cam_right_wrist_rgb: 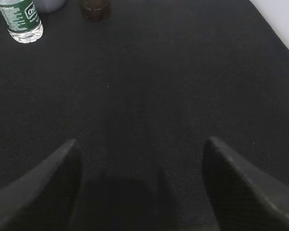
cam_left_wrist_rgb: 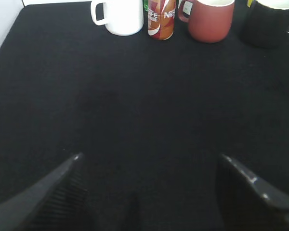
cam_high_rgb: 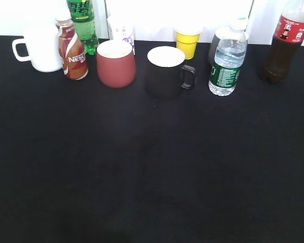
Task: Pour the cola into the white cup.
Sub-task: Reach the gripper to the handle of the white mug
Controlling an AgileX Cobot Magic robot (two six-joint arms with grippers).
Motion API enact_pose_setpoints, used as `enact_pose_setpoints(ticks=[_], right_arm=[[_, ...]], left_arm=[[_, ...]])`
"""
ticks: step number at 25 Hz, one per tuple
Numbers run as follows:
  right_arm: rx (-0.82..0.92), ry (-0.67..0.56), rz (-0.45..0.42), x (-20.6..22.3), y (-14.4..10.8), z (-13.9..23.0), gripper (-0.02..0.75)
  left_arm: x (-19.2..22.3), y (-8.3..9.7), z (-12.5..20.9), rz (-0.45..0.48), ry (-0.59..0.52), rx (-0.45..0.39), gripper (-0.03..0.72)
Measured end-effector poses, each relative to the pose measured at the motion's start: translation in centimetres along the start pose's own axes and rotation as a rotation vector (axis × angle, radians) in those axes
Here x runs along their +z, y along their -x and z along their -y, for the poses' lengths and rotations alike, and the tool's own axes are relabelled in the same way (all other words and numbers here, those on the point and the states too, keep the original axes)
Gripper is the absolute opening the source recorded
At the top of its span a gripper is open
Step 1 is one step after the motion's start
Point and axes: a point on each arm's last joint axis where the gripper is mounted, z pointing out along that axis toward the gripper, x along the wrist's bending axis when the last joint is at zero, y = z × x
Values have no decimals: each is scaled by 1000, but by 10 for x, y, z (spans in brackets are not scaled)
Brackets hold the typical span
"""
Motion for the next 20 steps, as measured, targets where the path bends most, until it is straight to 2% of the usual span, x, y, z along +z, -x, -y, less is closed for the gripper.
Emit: enact_pose_setpoints(ticks=[4,6,8,9,10,11,13,15,20], right_arm=[[0,0,0,0,0,0,591],[0,0,0,0,0,0,591],[0,0,0,0,0,0,591],[0,0,0,0,0,0,591],[0,0,0,0,0,0,591],[0,0,0,0,0,0,591],[0,0,0,0,0,0,591],[0,0,0,0,0,0,591],[0,0,0,0,0,0,591]], left_arm=[[0,0,0,0,0,0,619],[0,0,0,3,0,-2,541],[-2,0,-5,3,39,-2,508],[-7,-1,-23,-11,228,-1,500],[-9,-2,-30,-24,310,4,498],[-2,-7,-49,-74,457,33,496],[27,-12,-65,-103,538,50,495],[70,-17,-72,-110,565,39,494],[192,-31,-68,-131,400,34,465]])
